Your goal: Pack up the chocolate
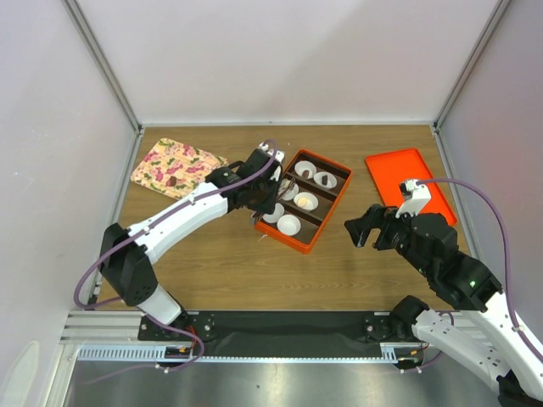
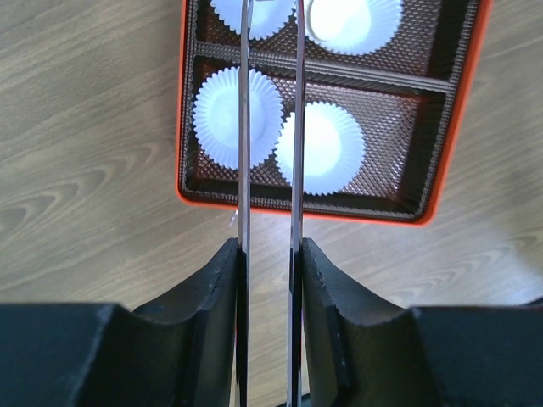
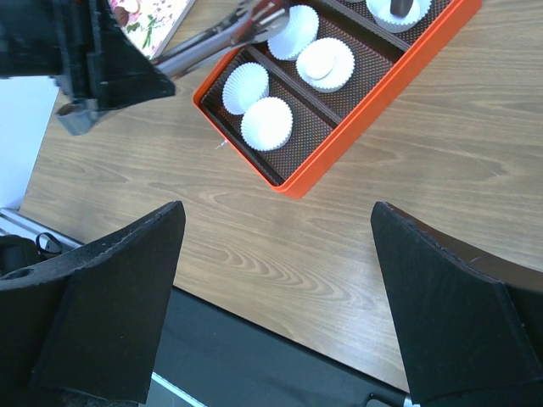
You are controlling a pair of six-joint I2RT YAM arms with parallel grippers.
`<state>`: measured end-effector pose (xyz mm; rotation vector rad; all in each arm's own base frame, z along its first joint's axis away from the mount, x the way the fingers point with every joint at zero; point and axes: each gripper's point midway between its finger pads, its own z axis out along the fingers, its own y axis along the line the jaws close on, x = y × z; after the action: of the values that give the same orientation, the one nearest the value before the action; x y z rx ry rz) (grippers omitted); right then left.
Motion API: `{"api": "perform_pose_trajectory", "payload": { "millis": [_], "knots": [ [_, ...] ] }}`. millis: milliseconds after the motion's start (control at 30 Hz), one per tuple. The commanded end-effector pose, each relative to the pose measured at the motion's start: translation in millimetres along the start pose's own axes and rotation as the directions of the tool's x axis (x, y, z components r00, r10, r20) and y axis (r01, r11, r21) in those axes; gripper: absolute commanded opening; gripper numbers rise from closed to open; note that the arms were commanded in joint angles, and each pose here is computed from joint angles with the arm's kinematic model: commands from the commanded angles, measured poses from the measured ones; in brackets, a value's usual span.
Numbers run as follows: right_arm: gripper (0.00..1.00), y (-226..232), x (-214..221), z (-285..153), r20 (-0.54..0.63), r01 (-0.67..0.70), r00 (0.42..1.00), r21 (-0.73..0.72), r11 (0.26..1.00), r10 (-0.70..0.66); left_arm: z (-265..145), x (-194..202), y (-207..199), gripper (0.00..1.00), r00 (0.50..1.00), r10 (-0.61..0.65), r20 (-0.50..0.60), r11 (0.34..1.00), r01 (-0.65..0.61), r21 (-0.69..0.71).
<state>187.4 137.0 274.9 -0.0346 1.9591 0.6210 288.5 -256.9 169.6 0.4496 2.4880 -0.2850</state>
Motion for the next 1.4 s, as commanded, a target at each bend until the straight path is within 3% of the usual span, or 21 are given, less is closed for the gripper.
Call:
{"api": "perform_pose_trajectory", "payload": {
  "millis": [0, 533, 900, 1067, 1233, 1367],
  "knots": [
    [0.97, 2.3, -12.8, -3.1, 0.042, -0.017, 0.999, 0.000, 1.000, 0.017, 11.5, -12.4, -1.4, 0.35, 0.999, -0.012, 0.048, 1.000, 0.013, -0.019],
    [0.97, 3.1, -13.1, 0.3, 0.042, -0.012, 0.999, 0.000, 1.000, 0.012, 29.6, -15.4, 4.5, 0.46, 1.000, 0.016, 0.017, 0.996, -0.014, -0.083],
    [0.97, 4.1, -11.6, 1.2, 0.034, -0.019, 0.999, -0.002, 1.000, 0.020, -36.1, -63.2, 1.6, 0.49, 0.987, -0.008, 0.157, 0.999, 0.016, -0.052],
    [0.97, 4.8, -11.9, 0.9, 0.034, -0.020, 0.999, -0.006, 1.000, 0.020, -56.6, -69.0, 37.9, 0.50, 0.981, -0.057, 0.183, 0.989, 0.080, -0.122],
    [0.97, 5.1, -11.9, -0.4, 0.035, -0.017, 0.999, -0.012, 1.000, 0.017, -65.6, -60.4, 110.6, 0.49, 0.955, -0.204, 0.214, 0.945, 0.250, -0.212],
    [0.98, 5.8, -5.0, 3.8, 0.024, -0.019, 1.000, -0.025, 1.000, 0.019, -61.3, -30.7, 169.4, 0.50, 0.934, -0.292, 0.206, 0.883, 0.346, -0.316]
  ]
}}
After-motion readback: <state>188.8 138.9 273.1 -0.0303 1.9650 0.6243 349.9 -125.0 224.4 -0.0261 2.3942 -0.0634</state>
